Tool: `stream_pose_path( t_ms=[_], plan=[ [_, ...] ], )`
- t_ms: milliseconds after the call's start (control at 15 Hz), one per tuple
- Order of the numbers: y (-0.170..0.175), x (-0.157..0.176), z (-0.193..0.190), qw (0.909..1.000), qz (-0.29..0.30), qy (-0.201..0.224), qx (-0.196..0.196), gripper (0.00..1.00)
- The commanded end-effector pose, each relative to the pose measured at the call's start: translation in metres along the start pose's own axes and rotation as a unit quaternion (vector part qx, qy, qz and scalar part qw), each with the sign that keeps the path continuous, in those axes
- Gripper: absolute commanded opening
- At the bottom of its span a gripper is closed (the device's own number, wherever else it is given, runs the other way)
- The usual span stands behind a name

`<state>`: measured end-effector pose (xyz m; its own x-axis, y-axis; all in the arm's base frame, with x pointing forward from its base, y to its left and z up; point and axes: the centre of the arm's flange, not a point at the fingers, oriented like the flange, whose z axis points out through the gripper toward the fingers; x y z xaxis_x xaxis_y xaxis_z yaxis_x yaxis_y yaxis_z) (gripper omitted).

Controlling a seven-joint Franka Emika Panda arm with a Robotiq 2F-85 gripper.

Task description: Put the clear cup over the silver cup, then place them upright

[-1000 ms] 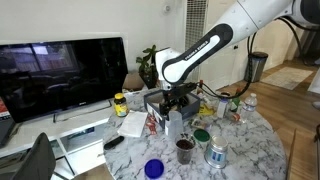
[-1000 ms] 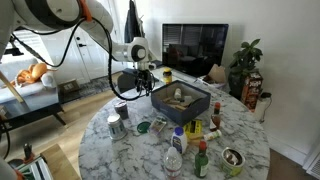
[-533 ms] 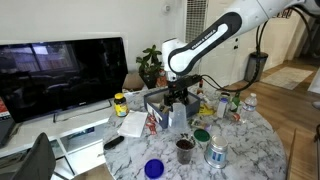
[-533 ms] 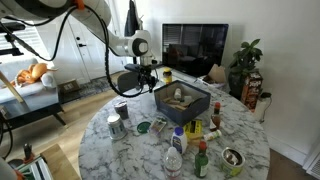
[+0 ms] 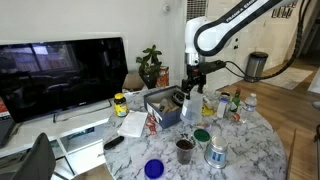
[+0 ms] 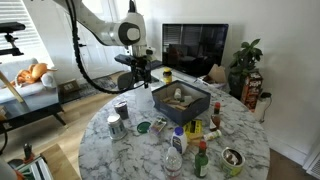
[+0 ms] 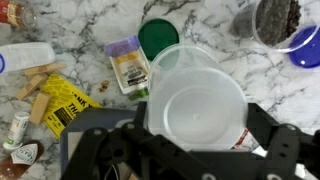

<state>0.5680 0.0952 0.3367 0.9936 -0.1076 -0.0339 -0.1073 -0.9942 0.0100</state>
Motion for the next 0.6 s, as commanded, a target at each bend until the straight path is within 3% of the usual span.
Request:
stream_pose_path(
  t_ms=[0, 267, 467, 533],
  plan=[
    [0.02, -0.08, -0.014, 0.9978, -0.053, 0.033, 0.022, 0.71],
    [0.015, -0.127, -0.025, 0.9915, -0.108, 0.06, 0.043, 0.71],
    [0.007, -0.162, -0.03, 0.9854, -0.156, 0.052, 0.044, 0.71],
    [0.004, -0.122, -0.023, 0.9902, -0.129, 0.045, 0.031, 0.96]
  ],
)
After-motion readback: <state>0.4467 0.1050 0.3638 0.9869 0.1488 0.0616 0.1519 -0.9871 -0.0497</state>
